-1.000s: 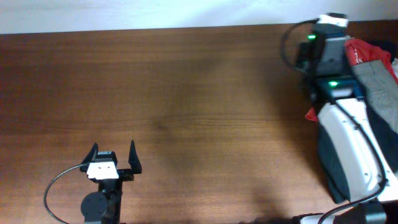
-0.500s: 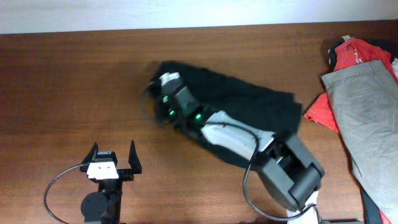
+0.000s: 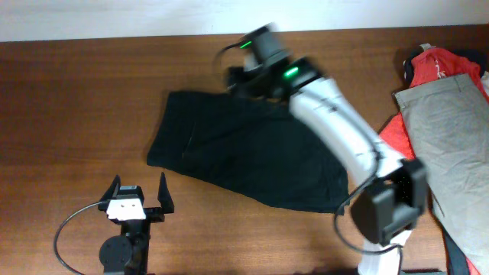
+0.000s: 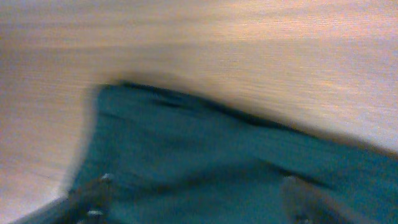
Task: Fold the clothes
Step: 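Drag the black pants left and lay them flat on the table, then release the pants and retract the right gripper to the pile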
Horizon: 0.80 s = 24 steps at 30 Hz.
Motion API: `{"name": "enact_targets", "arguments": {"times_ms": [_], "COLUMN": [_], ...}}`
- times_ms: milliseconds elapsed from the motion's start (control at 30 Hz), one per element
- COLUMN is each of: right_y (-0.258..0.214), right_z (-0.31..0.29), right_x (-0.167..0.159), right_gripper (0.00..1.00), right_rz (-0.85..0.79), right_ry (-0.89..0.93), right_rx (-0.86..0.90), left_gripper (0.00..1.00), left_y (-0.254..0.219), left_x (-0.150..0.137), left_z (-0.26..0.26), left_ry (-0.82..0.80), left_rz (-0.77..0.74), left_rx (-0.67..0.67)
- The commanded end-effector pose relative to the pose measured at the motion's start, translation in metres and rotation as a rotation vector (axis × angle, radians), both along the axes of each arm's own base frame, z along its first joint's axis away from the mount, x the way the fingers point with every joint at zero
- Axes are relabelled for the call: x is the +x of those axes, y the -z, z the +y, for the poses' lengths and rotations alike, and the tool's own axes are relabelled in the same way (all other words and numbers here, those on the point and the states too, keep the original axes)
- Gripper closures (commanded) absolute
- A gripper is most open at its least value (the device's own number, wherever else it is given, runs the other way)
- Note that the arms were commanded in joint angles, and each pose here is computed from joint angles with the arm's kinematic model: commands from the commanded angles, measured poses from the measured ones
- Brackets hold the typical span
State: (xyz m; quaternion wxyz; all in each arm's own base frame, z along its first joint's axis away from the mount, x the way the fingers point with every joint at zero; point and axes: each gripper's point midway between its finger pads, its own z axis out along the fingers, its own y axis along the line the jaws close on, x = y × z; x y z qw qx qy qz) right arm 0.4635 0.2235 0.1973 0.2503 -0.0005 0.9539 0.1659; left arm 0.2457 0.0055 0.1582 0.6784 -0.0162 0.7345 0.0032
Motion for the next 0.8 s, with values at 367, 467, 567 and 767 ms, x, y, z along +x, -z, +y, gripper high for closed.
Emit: {"name": "enact_targets", "arguments": {"times_ms": [367,467,567,767], "right_y": [0.165,0.182,0.198,0.2], "right_z": [-0.206,-0.206,-0.206,-0.208], "right_x": [-0.108,-0.114,-0.111,-0.084], "right_gripper": [0.25,0.25,0.29,0.83], "right_rz": [0.619,0.617,0.581,0.461], "right_ry": [0.348,0.348,0.351,0.366], "right_rx": [-0.231,-0.23,-0.222,-0.212], "left_gripper": [0.01,0.01,0.01,0.01], "left_y": [0.002,0.002,0.002,0.002], "left_x": [0.0,0.0,0.0,0.0], "left_z": [-0.001,-0.001,-0.001,-0.001], "left_ry": [0.006,0.006,0.006,0.006], "left_rz": [0.001,0.001,0.001,0.001], "left_rx": [0.012,0.012,0.012,0.012]}}
